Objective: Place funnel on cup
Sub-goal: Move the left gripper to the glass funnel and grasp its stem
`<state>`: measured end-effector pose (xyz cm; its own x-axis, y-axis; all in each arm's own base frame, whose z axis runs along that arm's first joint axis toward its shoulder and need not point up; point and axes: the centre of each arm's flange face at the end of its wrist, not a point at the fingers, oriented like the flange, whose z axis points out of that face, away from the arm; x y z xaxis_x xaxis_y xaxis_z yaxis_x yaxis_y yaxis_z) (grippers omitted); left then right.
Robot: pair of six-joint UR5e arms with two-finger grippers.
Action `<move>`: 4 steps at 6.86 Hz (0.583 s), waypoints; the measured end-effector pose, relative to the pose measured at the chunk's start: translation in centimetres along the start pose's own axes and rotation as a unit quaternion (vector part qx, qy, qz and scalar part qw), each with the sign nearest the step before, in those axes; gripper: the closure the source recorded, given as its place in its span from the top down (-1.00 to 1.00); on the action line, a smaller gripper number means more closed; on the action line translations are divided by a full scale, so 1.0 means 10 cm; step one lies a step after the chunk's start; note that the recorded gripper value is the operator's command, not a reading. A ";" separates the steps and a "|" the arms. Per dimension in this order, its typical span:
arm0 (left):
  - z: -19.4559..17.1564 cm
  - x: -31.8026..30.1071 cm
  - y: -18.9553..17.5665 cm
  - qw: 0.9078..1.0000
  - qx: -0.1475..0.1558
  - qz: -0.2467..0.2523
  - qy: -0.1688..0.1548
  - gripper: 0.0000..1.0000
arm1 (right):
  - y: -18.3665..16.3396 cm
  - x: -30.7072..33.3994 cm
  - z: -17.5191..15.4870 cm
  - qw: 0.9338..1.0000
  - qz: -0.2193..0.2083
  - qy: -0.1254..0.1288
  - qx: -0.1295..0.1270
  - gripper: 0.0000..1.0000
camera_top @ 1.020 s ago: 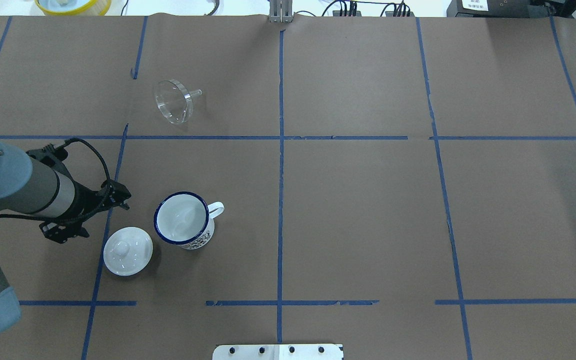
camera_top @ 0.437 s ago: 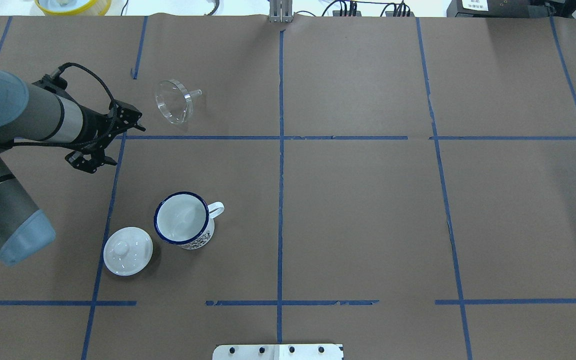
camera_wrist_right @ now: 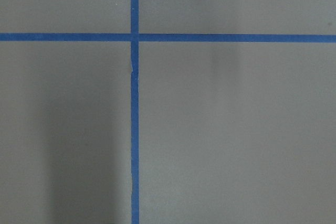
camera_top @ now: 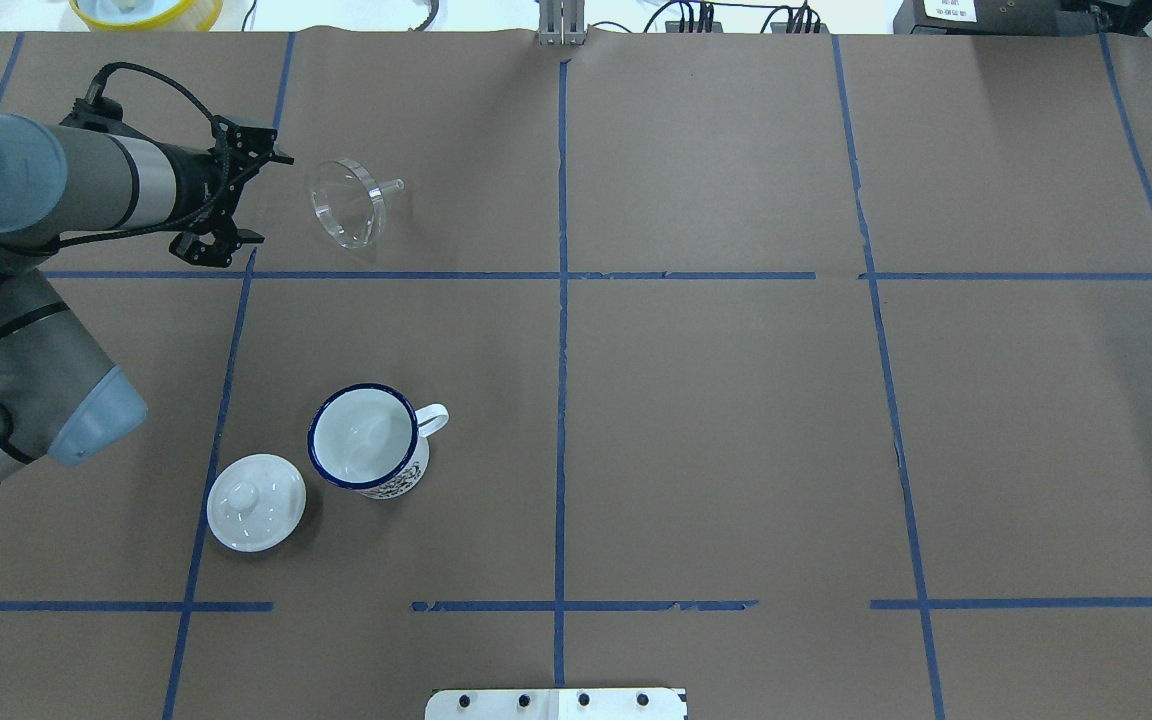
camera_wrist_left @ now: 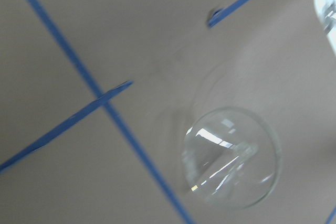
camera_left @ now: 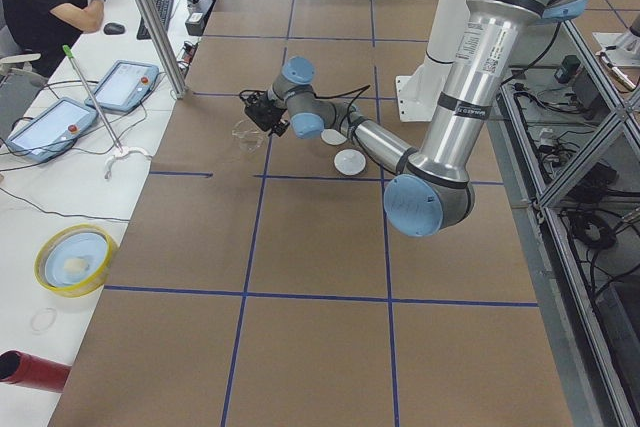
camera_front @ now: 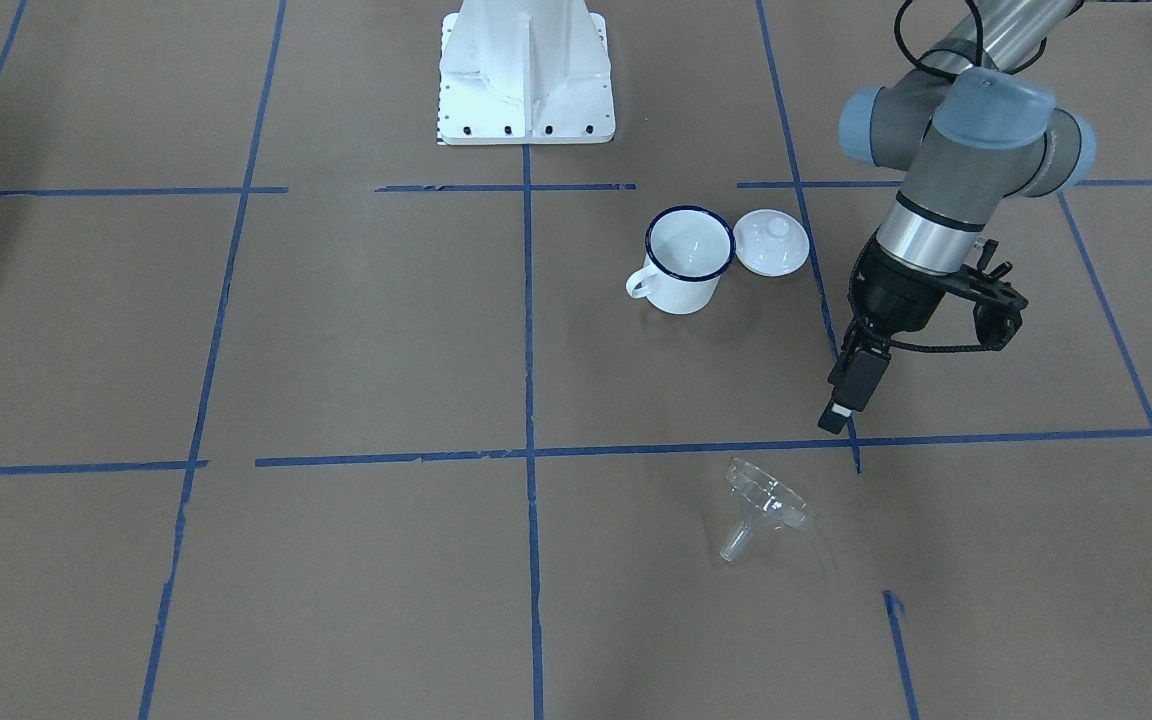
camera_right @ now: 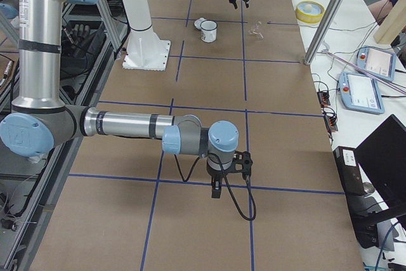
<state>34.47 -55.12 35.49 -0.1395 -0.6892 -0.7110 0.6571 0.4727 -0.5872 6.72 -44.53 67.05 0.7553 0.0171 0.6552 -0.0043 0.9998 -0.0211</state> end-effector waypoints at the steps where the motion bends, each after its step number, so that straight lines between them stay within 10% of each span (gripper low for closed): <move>1: 0.15 0.02 -0.06 1.000 -0.001 -0.010 0.028 0.84 | 0.00 0.00 0.00 1.000 0.000 0.000 0.000 1.00; 4: 0.40 0.13 0.12 0.999 -0.009 -0.023 0.045 0.75 | 0.00 0.00 0.00 1.000 0.000 0.000 0.000 1.00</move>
<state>38.03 -57.68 35.38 -0.2350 -0.6586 -0.7149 0.6350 0.4528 -0.6259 6.72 -44.54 67.03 0.7552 0.0167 0.6552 -0.0043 0.9998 -0.0205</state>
